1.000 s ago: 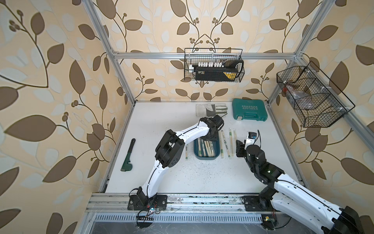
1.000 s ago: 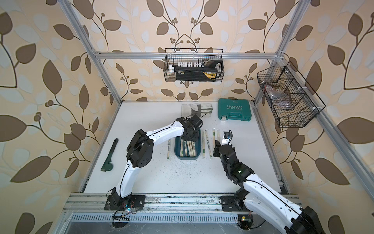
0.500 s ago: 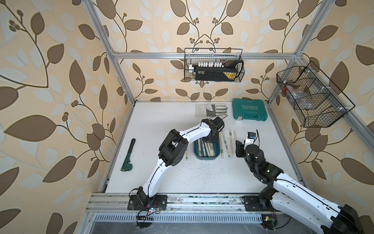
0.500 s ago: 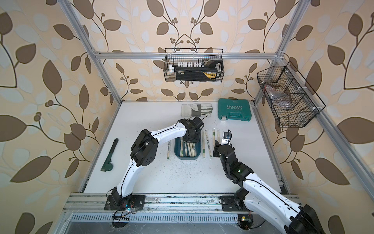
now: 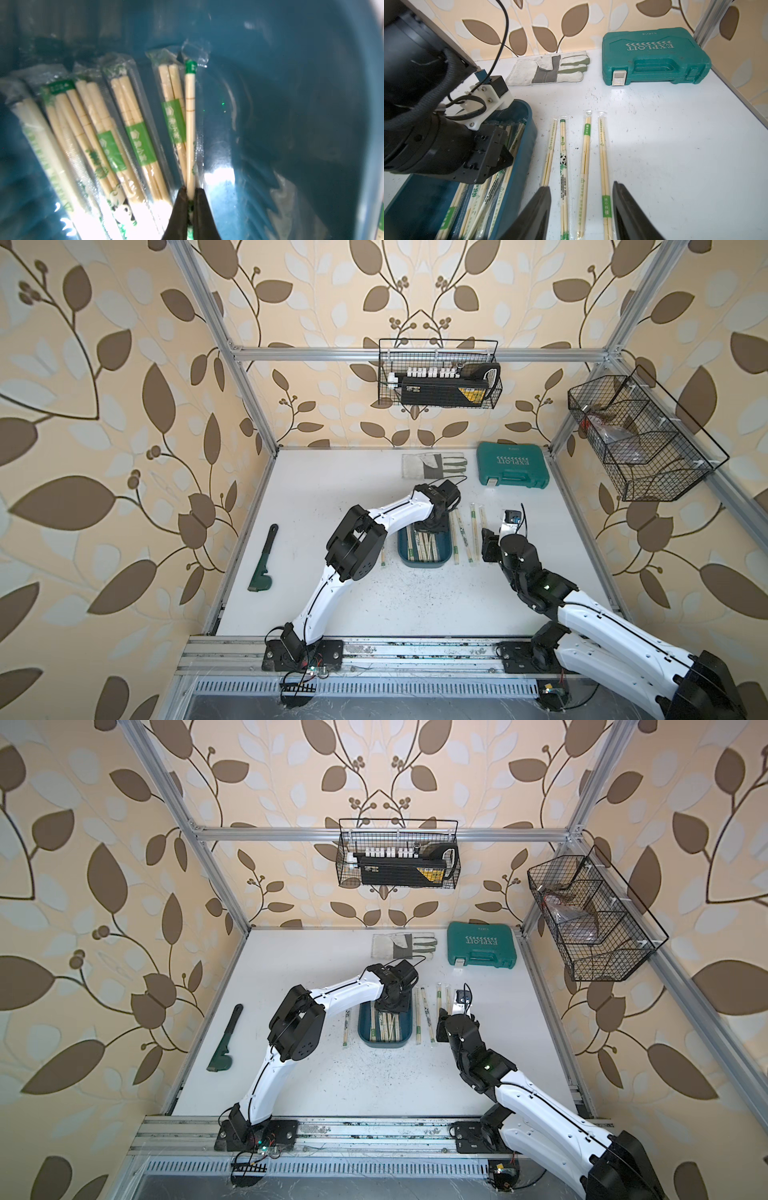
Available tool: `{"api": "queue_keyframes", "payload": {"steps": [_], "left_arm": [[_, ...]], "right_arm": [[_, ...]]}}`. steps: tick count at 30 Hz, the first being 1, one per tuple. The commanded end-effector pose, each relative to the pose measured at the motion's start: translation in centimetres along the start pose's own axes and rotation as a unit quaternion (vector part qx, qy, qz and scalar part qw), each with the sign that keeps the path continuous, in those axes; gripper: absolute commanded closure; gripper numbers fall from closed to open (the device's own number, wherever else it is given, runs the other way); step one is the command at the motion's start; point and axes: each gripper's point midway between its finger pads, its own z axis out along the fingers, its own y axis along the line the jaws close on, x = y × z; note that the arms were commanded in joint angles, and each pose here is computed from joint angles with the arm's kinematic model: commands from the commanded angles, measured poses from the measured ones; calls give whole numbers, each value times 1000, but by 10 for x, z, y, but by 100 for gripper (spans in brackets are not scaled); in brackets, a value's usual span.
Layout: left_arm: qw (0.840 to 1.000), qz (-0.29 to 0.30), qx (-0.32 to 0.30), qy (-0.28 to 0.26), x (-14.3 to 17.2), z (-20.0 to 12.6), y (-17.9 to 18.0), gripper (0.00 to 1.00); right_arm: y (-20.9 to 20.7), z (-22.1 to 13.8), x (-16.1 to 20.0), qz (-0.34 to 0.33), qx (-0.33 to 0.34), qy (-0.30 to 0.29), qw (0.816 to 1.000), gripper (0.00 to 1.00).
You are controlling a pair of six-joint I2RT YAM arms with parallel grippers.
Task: Take the paired disposable chopsticks out of the storage box
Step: Pick up the paired disposable chopsticks from the storage box, then place the paired disposable chopsticks at the center of the board.
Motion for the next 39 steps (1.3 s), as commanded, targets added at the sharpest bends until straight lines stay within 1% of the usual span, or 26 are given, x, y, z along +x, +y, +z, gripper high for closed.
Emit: {"api": "queue_keyframes", "payload": {"steps": [1,5,14,19,24,25,26,27,28,30,31,34,37,39], "left_arm": [[999,-3,-2,-32,-14,-39,8,99],[999,-3,3,-37,-16,-51,7,100],[998,-5,18,-66,-22,-95,9,100],[997,0,14,-71,-19,-117,17,100],[997,-6,0,-79,-12,-144,42,100],[997,-8,1,-81,-11,-148,48,100],[996,-13,4,-83,-9,-152,55,100],[996,-14,5,-83,-6,-155,64,100],[996,-16,5,-83,-4,-157,71,100],[997,-21,-3,-79,2,-157,93,100],[996,-28,-3,-79,4,-158,104,100],[996,-49,4,-74,12,-151,138,100],[996,-52,-6,-78,17,-144,164,99],[996,-53,-12,-68,21,-135,177,98]], "right_arm": [[8,-1,-13,6,-10,-9,1000,49],[9,0,-12,2,-11,-6,1000,49],[10,1,-11,1,-11,-4,1000,49],[9,1,-11,0,-9,-3,1000,49],[11,1,-11,-4,-15,-3,1000,48],[14,1,-10,-8,-23,-1,1000,48],[19,1,-10,-11,-38,0,999,44],[29,0,-9,-18,-67,2,998,37],[46,-2,-7,-27,-115,5,993,33],[77,-13,-5,-41,-209,-2,977,27],[82,-16,-4,-42,-227,-5,973,25],[87,-21,-5,-44,-249,-15,967,24],[85,-22,-5,-41,-246,-20,968,24],[85,-21,-4,-43,-244,-18,969,24]]}}
